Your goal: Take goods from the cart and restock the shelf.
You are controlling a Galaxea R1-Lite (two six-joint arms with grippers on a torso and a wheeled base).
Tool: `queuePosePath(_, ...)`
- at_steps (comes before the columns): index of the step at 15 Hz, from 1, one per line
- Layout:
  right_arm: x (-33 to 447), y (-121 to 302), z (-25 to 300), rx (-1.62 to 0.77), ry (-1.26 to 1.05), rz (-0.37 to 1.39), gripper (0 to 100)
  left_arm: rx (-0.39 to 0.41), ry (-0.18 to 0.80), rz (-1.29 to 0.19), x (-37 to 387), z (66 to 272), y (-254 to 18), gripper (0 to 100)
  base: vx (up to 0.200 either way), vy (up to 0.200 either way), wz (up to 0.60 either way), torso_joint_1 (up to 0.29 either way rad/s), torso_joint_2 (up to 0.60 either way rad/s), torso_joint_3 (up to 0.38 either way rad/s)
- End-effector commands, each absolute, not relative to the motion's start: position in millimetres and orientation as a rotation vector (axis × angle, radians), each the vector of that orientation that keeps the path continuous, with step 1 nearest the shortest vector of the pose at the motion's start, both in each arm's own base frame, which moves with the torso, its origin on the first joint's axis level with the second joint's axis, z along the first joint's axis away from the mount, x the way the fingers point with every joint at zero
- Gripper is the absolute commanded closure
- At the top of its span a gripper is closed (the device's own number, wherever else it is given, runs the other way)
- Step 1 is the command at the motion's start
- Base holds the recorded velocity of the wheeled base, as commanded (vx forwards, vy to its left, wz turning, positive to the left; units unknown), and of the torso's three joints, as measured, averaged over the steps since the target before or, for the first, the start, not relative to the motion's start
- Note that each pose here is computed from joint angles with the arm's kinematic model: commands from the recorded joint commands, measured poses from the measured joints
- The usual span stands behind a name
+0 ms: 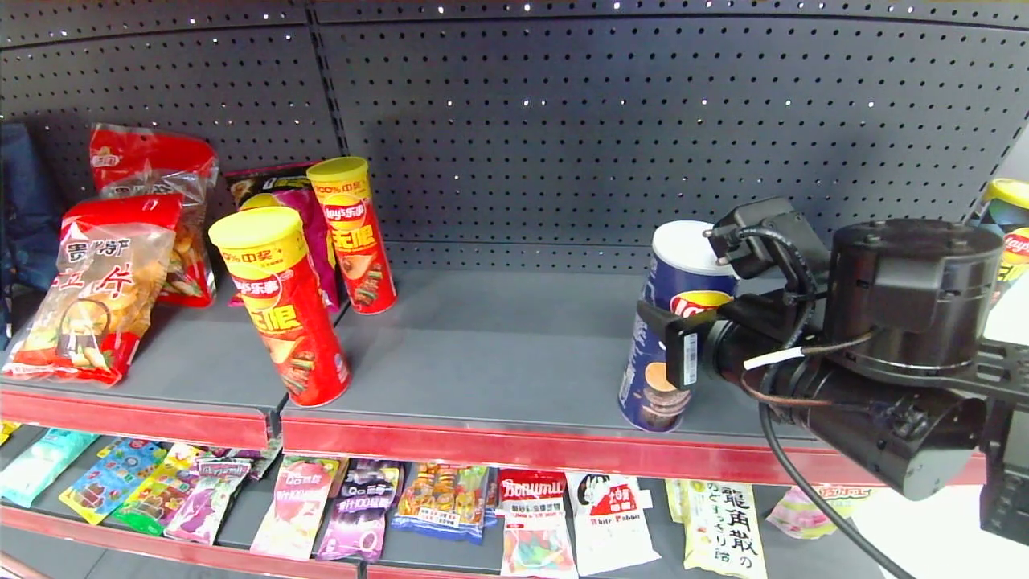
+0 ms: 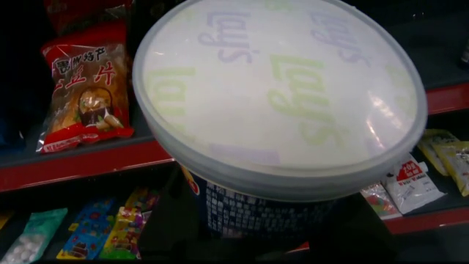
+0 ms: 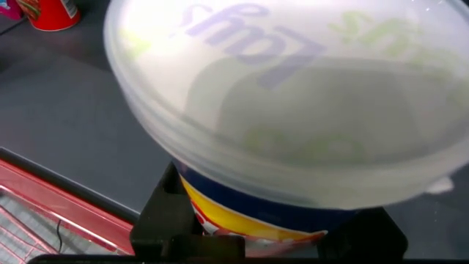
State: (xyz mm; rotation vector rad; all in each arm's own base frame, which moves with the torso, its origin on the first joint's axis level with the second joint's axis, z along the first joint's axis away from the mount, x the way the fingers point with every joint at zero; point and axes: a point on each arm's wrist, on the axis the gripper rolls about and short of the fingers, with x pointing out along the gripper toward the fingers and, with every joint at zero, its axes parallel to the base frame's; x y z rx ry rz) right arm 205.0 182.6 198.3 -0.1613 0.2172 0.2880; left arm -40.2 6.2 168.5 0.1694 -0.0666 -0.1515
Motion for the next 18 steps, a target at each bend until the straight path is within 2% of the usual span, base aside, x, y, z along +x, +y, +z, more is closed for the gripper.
queuePosePath(1,205,182,197,-0.165,0.223,0.287,100,0.169,-0.065,-0.152,-40,169,6,100,0.0,0.0,0.0,0.0,0.0,0.0)
queuePosePath(2,205,183,196,-0.166,0.225,0.286,100,0.17,-0.067,-0.151,-40,169,6,100,0.0,0.0,0.0,0.0,0.0,0.0)
queuePosePath(3,205,182,196,-0.168,0.227,0.282,0,0.169,-0.067,-0.151,-40,168,6,100,0.0,0.0,0.0,0.0,0.0,0.0)
queuePosePath(9,202,180,200,-0.156,0.213,0.282,0,0.169,-0.067,-0.151,-41,166,6,100,0.0,0.0,0.0,0.0,0.0,0.0)
queuePosePath(18,149,134,216,-0.096,0.133,0.311,0,0.17,-0.047,-0.152,-39,160,6,100,0.0,0.0,0.0,0.0,0.0,0.0)
